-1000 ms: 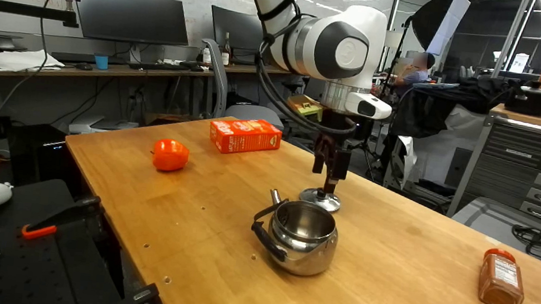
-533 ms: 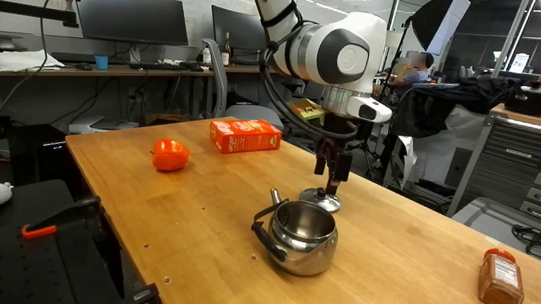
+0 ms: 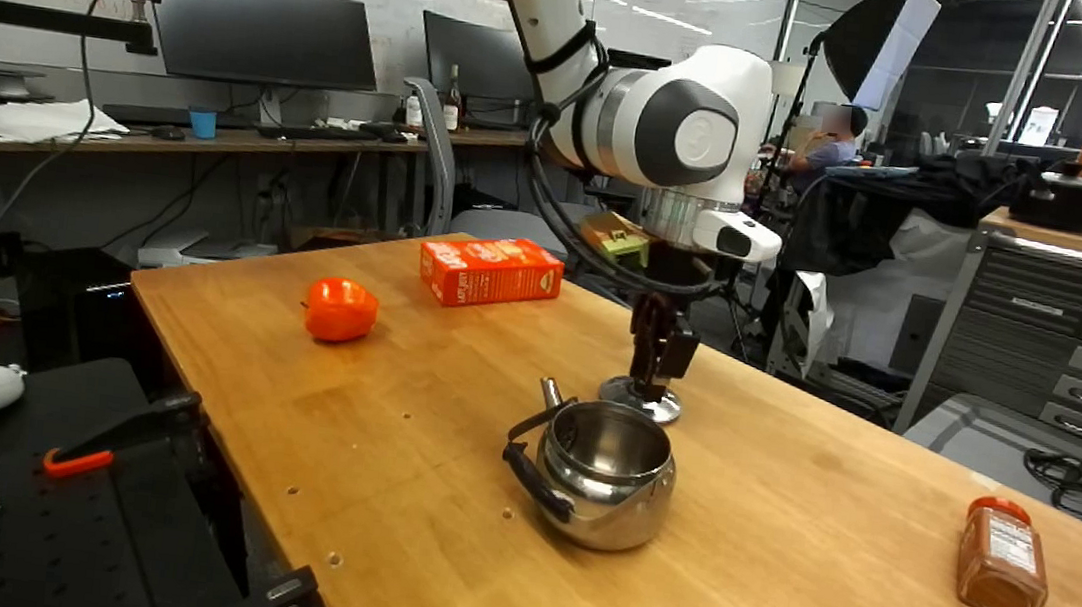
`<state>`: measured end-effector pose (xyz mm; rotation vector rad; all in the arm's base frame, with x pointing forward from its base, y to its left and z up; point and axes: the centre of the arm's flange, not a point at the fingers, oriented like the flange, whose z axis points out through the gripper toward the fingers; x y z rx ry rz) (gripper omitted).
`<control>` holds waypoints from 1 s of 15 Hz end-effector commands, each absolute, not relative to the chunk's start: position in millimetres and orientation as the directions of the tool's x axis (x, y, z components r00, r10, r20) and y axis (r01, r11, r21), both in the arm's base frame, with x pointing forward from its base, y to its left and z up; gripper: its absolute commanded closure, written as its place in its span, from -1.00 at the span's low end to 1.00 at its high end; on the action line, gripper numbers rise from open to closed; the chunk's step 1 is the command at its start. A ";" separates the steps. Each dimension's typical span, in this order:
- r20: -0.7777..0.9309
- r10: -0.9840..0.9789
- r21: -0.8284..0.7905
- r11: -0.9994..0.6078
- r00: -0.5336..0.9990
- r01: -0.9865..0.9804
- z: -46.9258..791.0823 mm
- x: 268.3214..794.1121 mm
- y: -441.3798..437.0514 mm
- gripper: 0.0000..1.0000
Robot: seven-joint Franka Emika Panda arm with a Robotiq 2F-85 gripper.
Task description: Put the lid on the kettle
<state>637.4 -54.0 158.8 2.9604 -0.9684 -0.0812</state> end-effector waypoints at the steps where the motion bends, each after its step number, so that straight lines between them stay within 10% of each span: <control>1: -0.042 -0.591 0.036 -0.807 0.806 -0.590 156.6 648.8 -54.7 0.50; 4: -0.049 -0.593 0.027 -0.805 0.804 -0.592 162.4 648.9 -53.6 0.89; 15: -0.045 -0.573 -0.003 -0.819 0.819 -0.573 216.3 635.0 -29.8 0.86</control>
